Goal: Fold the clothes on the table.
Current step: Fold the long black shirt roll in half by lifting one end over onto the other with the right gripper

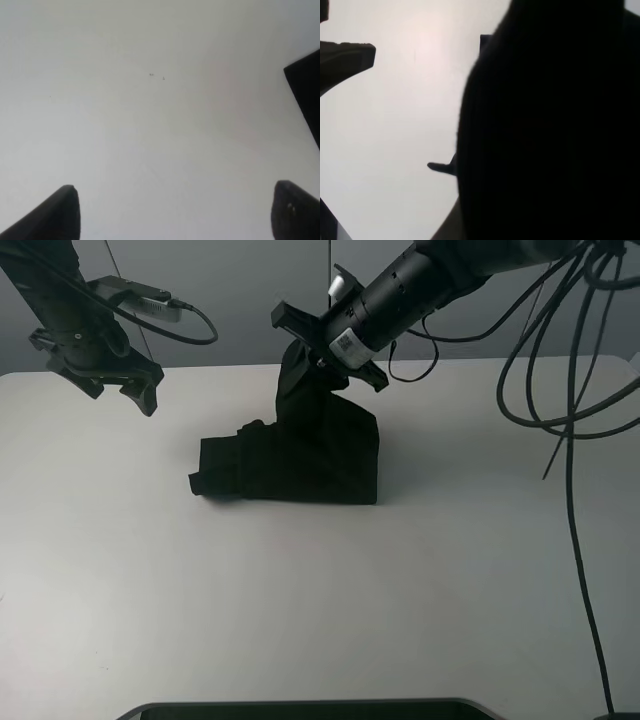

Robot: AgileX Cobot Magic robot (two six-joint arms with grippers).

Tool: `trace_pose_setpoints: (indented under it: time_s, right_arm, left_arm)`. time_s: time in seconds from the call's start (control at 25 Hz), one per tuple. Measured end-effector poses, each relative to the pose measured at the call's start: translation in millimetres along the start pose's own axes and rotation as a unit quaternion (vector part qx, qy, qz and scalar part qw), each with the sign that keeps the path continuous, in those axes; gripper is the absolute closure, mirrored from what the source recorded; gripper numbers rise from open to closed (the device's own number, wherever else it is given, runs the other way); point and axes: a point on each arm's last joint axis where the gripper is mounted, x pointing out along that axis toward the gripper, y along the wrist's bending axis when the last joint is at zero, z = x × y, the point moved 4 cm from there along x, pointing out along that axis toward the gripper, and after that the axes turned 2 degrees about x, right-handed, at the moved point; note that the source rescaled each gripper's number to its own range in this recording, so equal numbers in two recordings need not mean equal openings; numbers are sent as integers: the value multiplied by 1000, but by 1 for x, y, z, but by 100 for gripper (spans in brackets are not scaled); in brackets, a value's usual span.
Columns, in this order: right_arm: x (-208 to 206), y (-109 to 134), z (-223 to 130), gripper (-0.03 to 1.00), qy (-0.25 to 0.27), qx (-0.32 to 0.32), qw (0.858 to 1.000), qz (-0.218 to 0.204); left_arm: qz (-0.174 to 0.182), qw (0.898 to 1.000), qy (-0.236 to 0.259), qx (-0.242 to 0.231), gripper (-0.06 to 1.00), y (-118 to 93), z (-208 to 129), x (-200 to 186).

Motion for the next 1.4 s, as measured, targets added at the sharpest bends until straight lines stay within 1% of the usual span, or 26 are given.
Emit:
trace_pose_setpoints:
  time_s: [0.2, 0.28, 0.44, 0.52, 0.56, 0.6, 0.64, 0.68, 0.72, 0.76, 0.8, 0.84, 0.92, 1.0, 1.16, 1.28, 1.4]
  right_arm:
    - [33, -19, -1, 86, 2, 14, 1000, -17]
    - [41, -19, -2, 86, -3, 7, 1000, -23]
    - [52, -7, -5, 86, -17, -15, 999, -24]
    - [56, 0, -6, 85, -23, -28, 999, -13]
    - [57, 4, -6, 82, -25, -35, 999, -3]
    - [58, 9, -7, 73, -28, -42, 999, 10]
    - [59, 13, -7, 60, -29, -47, 998, 20]
    - [59, 16, -7, 45, -31, -53, 998, 31]
    - [59, 19, -8, 27, -32, -57, 997, 39]
    - [59, 20, -7, 10, -33, -60, 997, 44]
    - [59, 21, -8, 3, -32, -68, 996, 45]
    - [59, 21, -9, 0, -28, -75, 996, 46]
    - [60, 21, -13, -3, -15, -91, 995, 46]
    - [60, 18, -17, -3, 4, -113, 993, 37]
    - [59, 8, -24, -3, 34, -151, 988, 2]
    - [45, 5, -20, -3, 31, -175, 984, -24]
    - [13, 8, -10, -3, 6, -197, 979, -53]
  left_arm:
    - [0, 1000, -1, 0, -5, 0, 0, 0]
    - [0, 1000, -5, 0, -5, 0, 1, 0]
    - [0, 1000, -6, 0, -5, 0, 1, 0]
    - [-1, 1000, -7, -1, -5, 0, 2, 0]
    - [-1, 1000, -7, -1, -5, 0, 2, 0]
    - [-1, 1000, -7, -1, -5, 0, 2, 0]
    - [-2, 1000, -8, -2, -5, 0, 2, 0]
    - [-2, 1000, -8, -2, -5, 0, 2, 0]
    - [-2, 1000, -8, -2, -5, 0, 2, 0]
    - [-2, 1000, -8, -2, -5, 0, 2, 0]
    - [-2, 1000, -8, -2, -5, 0, 2, 0]
    - [-2, 1000, -8, -2, -5, 0, 2, 0]
    - [-2, 1000, -9, -2, -5, 0, 2, 0]
    - [-2, 1000, -9, -2, -5, 0, 2, 0]
    - [-3, 1000, -9, -3, -5, -1, 2, 0]
    - [-12, 1000, -10, -8, -5, -3, 3, 0]
    - [-16, 1000, -10, -9, -5, -4, 3, 0]
